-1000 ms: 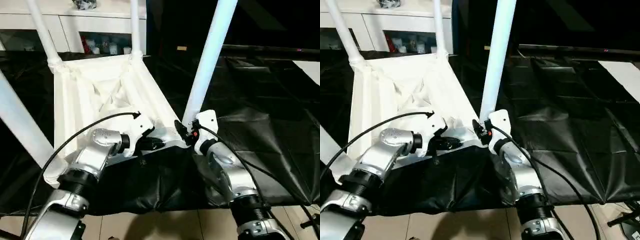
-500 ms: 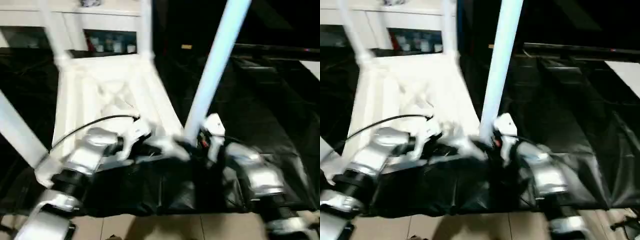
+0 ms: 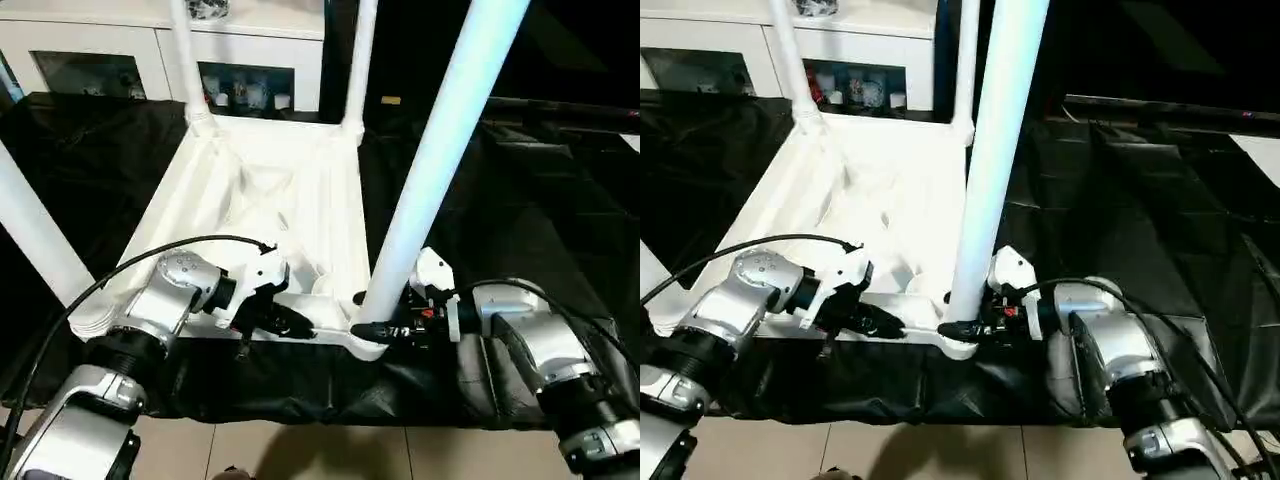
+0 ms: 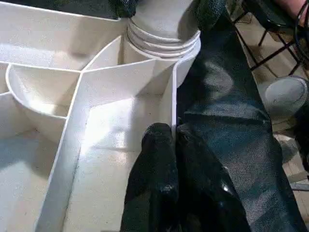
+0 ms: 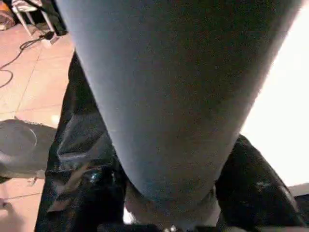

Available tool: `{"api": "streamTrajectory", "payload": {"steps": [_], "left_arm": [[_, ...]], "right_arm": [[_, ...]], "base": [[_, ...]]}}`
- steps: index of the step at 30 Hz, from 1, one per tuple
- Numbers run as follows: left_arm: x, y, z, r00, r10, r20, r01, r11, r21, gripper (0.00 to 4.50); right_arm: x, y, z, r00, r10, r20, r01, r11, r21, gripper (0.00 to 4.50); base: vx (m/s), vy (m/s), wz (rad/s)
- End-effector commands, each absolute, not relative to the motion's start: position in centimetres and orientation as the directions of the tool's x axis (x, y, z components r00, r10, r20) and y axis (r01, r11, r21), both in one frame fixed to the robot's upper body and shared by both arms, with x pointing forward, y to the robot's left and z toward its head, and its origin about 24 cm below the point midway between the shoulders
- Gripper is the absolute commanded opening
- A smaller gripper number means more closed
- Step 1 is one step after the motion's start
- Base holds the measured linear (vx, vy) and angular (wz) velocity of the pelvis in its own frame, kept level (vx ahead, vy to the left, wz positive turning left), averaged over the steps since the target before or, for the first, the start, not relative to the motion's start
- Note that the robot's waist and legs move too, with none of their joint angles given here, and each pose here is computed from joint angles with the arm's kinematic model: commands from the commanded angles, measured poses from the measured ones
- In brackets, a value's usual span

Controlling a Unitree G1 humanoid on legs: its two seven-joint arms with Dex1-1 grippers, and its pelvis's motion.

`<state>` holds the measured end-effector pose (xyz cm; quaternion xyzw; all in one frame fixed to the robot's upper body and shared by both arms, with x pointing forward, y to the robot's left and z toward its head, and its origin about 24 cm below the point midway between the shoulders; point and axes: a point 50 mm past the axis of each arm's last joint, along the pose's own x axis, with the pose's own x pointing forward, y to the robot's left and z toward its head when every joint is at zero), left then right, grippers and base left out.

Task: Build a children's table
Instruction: Rotate leg to tighten

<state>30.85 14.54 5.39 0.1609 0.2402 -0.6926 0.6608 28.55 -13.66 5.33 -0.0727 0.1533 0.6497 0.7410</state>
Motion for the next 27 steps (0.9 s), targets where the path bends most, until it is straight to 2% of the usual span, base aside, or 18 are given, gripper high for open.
{"api": "streamTrajectory", "payload": {"steps": [1,4,7,8,10,11,13,14,15,17,21,22,25,26,27], "left_arm": [[31.0,14.6,4.8,-0.072,-0.812,-0.579,0.991,0.007,-0.132,0.0],[31.0,14.6,4.8,-0.066,-0.814,-0.576,0.991,0.015,-0.134,0.0],[31.0,14.6,4.6,-0.041,-0.821,-0.57,0.99,0.044,-0.134,0.0],[31.1,14.5,4.5,-0.001,-0.826,-0.563,0.989,0.085,-0.125,0.0],[31.2,14.4,4.5,0.019,-0.827,-0.562,0.987,0.105,-0.12,0.0],[31.3,14.2,4.3,0.058,-0.828,-0.557,0.983,0.144,-0.113,0.0],[31.5,13.7,4.2,0.105,-0.829,-0.55,0.977,0.189,-0.098,0.0],[31.7,12.6,4.0,0.179,-0.83,-0.528,0.961,0.263,-0.088,0.0],[31.7,12.6,4.0,0.179,-0.83,-0.528,0.961,0.263,-0.088,0.0],[31.9,11.1,3.8,0.24,-0.827,-0.508,0.945,0.318,-0.072,0.0],[31.8,8.5,3.6,0.284,-0.826,-0.487,0.932,0.357,-0.063,0.0],[31.7,7.6,3.5,0.289,-0.827,-0.482,0.93,0.362,-0.063,0.0],[31.6,6.7,3.3,0.29,-0.825,-0.484,0.93,0.362,-0.059,0.0],[31.6,6.6,3.2,0.286,-0.819,-0.497,0.933,0.356,-0.05,0.0],[31.6,6.6,3.2,0.282,-0.818,-0.502,0.935,0.352,-0.048,0.0]], "right_arm": [[27.3,-12.3,4.0,-0.037,0.943,-0.33,-0.982,0.026,0.186,2.09],[27.3,-12.2,4.0,-0.024,0.948,-0.318,-0.981,0.039,0.188,2.04],[27.4,-12.1,4.0,0.045,0.955,-0.293,-0.977,0.103,0.185,2.04],[27.8,-12.1,3.7,0.14,0.947,-0.29,-0.967,0.194,0.167,2.04],[28.0,-12.1,3.6,0.189,0.937,-0.294,-0.957,0.242,0.157,2.03],[28.7,-12.1,3.3,0.31,0.903,-0.297,-0.927,0.356,0.118,2.01],[29.3,-12.1,3.0,0.432,0.852,-0.295,-0.874,0.476,0.097,1.99],[30.2,-12.0,2.6,0.608,0.747,-0.269,-0.759,0.646,0.081,1.97],[30.2,-12.0,2.6,0.608,0.747,-0.269,-0.759,0.646,0.081,1.96],[30.8,-11.4,2.1,0.719,0.64,-0.27,-0.637,0.763,0.112,1.95],[31.3,-9.4,1.4,0.806,0.514,-0.294,-0.5,0.857,0.127,1.95],[31.4,-8.4,1.4,0.815,0.501,-0.291,-0.487,0.864,0.126,1.95],[31.6,-7.1,1.7,0.822,0.499,-0.274,-0.487,0.866,0.118,1.95],[31.8,-6.6,2.1,0.824,0.512,-0.242,-0.497,0.859,0.125,2.51],[31.8,-6.6,2.3,0.825,0.516,-0.232,-0.499,0.857,0.128,2.51]], "base": [[0.0,0.0,0.0],[0.0,0.0,0.0],[0.0,0.0,0.0],[0.0,0.0,0.0],[0.0,0.0,0.0],[0.0,0.0,0.0],[0.0,0.0,0.0],[0.0,0.0,0.0],[0.0,0.0,0.0],[0.0,0.0,0.0],[0.0,0.0,0.0],[0.0,0.0,0.0],[0.0,0.0,0.0],[0.0,0.0,0.0],[0.0,0.0,0.0]]}}
